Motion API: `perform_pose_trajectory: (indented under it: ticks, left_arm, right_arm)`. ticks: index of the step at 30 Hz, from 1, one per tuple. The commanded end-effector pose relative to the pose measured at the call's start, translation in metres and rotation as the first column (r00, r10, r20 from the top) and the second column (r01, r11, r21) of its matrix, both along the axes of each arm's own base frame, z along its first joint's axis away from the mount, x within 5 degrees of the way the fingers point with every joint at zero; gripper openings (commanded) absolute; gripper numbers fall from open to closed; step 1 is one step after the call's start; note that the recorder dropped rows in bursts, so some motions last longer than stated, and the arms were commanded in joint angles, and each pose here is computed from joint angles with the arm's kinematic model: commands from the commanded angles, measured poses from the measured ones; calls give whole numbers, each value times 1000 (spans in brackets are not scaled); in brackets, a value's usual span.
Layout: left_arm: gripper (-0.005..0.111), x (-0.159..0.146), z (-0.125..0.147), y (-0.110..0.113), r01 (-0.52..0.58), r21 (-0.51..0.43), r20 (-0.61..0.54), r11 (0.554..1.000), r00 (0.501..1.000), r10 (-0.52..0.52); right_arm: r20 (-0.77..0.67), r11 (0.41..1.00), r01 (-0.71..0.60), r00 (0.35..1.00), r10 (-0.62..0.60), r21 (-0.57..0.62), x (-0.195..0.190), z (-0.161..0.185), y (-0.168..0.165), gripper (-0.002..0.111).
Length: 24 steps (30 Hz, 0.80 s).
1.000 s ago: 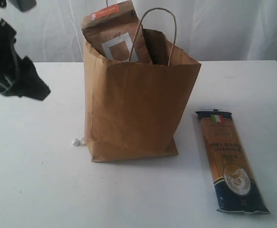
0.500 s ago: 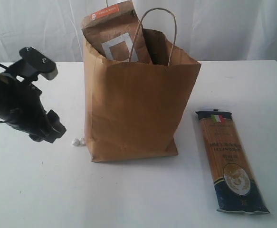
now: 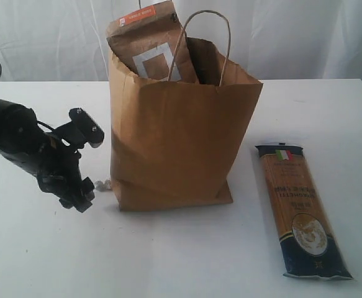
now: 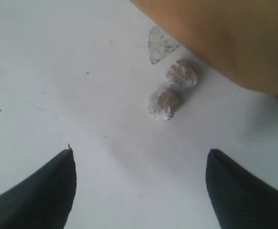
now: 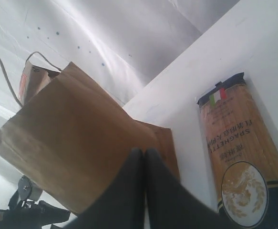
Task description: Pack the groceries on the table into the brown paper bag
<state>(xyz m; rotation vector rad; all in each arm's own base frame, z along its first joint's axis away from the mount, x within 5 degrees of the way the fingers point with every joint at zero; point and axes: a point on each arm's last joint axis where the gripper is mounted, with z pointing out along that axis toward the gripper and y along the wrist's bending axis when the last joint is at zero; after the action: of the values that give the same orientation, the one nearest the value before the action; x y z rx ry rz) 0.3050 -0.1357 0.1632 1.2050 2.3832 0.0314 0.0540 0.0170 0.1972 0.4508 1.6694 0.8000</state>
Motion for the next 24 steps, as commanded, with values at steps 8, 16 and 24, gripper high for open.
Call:
perform_pose_trajectory:
  ticks: [8, 16, 24]
  left_arm:
    - [76, 8, -19, -5, 35, 15, 13, 999, 999, -35]
    - [53, 11, -18, -6, -9, -28, 33, 1000, 999, 10]
    - [0, 13, -17, -8, -17, -50, 63, 999, 998, 20]
  right_arm:
    - [14, 1000, 4, 1000, -4, -8, 0, 1, 0, 0]
    - [14, 1000, 4, 1000, -4, -8, 0, 1, 0, 0]
    - [14, 1000, 4, 1000, -4, -8, 0, 1, 0, 0]
